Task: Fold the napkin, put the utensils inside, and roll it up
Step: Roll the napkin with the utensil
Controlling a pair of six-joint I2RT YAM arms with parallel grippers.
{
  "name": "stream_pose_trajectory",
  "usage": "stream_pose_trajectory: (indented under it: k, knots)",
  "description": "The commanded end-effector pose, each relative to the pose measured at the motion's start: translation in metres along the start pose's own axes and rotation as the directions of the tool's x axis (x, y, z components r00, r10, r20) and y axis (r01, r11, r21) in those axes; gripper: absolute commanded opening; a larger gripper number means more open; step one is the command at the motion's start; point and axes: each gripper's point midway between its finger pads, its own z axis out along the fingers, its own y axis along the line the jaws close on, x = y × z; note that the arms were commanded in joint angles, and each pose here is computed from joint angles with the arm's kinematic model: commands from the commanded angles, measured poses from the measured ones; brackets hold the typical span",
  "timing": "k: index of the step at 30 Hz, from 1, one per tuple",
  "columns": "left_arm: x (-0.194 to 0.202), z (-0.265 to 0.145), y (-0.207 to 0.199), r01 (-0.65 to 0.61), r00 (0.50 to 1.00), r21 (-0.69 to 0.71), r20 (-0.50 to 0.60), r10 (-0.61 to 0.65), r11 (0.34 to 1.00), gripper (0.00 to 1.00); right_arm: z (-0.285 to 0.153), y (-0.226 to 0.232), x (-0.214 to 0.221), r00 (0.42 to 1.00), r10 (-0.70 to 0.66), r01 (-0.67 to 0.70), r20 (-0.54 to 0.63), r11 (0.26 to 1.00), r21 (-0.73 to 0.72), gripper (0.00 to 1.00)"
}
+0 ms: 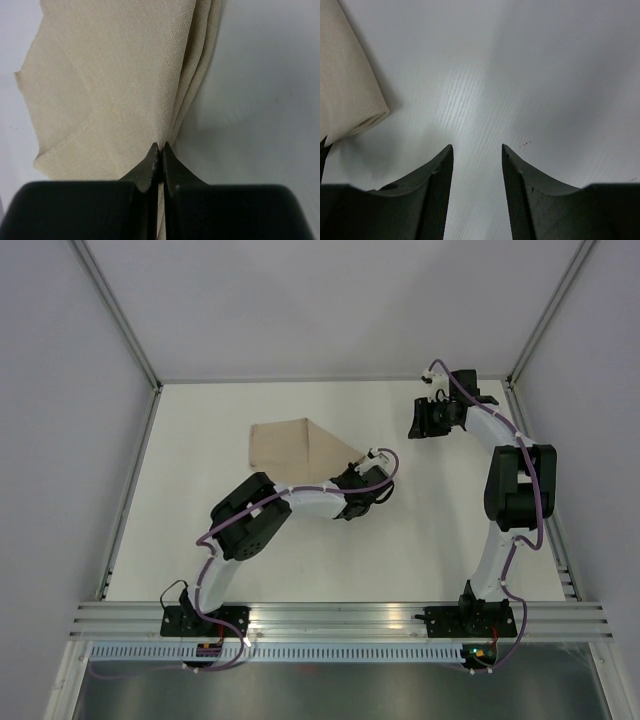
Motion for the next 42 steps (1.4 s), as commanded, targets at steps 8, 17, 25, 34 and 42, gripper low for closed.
stream_pose_trajectory:
  k: [8,17,25,34,42]
  knots:
    - [0.068,-0.052,-0.088,-0.033,0.994,0.465,-0.079,0.078,0.885,0.02,-0.011,-0.003,0.007,0.992,-0.126,0.126,-0.005,0.992,0.006,0.5]
    - [0.081,-0.083,-0.093,0.014,0.997,0.526,-0.077,0.031,0.85,0.02,-0.027,0.003,0.007,0.974,-0.222,0.222,0.037,0.975,0.002,0.51]
    - [0.076,-0.086,-0.07,0.004,0.998,0.457,-0.054,0.023,0.889,0.04,-0.029,0.008,0.022,0.972,-0.232,0.233,0.017,0.972,-0.026,0.51]
    - [0.037,-0.085,-0.037,0.028,0.999,0.34,0.027,-0.04,0.94,0.43,-0.032,0.011,0.02,0.972,-0.233,0.234,0.019,0.972,-0.033,0.51]
    - [0.022,-0.081,-0.024,0.038,0.997,0.308,0.056,-0.058,0.951,0.5,-0.034,0.012,0.02,0.974,-0.227,0.228,0.019,0.973,-0.035,0.52]
